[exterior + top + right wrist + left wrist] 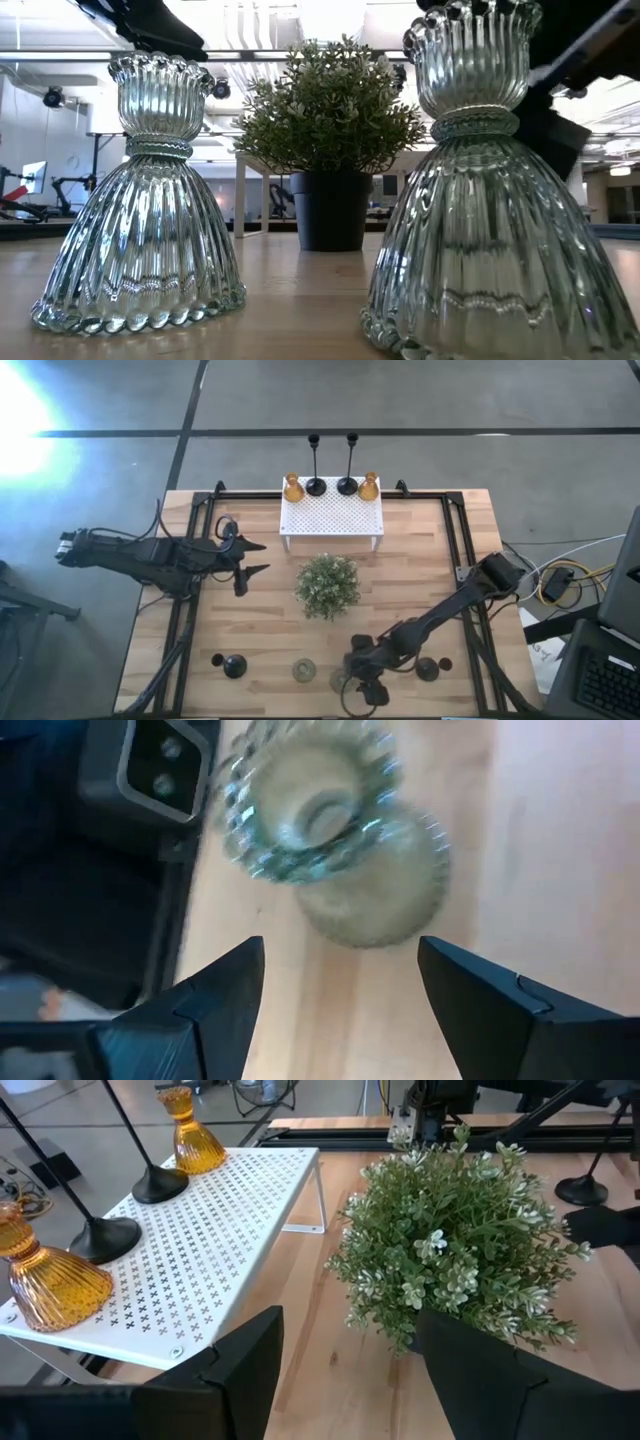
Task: Pick & Place candle stick holders
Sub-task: Put the right green glass candle holder on the shelf
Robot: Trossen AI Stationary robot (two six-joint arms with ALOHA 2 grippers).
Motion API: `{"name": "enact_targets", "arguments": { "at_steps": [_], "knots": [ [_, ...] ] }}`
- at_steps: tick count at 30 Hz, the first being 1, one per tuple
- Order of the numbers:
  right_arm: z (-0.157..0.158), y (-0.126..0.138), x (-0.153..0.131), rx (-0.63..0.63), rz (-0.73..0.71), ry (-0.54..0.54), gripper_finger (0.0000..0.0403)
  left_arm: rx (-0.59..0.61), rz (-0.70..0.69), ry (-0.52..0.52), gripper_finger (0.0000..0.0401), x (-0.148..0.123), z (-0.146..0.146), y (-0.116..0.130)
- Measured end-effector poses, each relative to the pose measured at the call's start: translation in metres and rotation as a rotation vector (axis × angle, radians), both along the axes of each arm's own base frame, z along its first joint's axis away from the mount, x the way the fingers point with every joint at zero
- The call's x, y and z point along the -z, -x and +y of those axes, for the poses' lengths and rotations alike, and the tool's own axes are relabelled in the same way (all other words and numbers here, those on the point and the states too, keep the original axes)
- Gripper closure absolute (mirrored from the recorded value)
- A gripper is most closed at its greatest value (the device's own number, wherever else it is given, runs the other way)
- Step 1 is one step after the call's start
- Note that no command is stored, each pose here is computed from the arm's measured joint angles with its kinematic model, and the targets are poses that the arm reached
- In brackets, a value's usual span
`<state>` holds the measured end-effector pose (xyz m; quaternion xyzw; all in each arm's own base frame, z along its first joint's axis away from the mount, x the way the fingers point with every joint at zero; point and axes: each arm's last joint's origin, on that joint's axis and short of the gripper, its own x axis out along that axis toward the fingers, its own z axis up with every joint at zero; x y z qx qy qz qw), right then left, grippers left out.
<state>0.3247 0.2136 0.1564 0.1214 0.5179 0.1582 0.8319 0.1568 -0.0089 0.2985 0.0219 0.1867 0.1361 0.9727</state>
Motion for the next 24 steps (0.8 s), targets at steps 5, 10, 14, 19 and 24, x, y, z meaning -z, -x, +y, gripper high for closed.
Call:
{"name": "enact_targets", "arguments": {
  "at_steps": [5,10,14,19,24],
  "knots": [
    [-0.0025,0.0009,-0.0066,0.025,-0.063,0.054,0.0152,0.000,-0.004,0.001,0.0165,-0.0009,0.0003,0.0022],
    [-0.0019,-0.0003,-0.0067,0.010,-0.073,0.062,0.0148,0.000,-0.008,0.001,0.0165,-0.0014,0.0005,0.0036],
    [-0.0004,-0.0039,-0.0096,-0.014,-0.145,0.080,0.0147,0.000,-0.014,0.002,0.0165,-0.0022,0.0006,0.0047],
    [-0.0003,-0.0053,-0.0103,-0.019,-0.176,0.094,0.0147,0.000,-0.014,0.002,0.0165,-0.0022,0.0006,0.0048],
    [0.0004,-0.0072,-0.0098,-0.033,-0.206,0.094,0.0147,0.001,-0.010,-0.002,0.0165,-0.0020,0.0006,0.0049]
  ]
}}
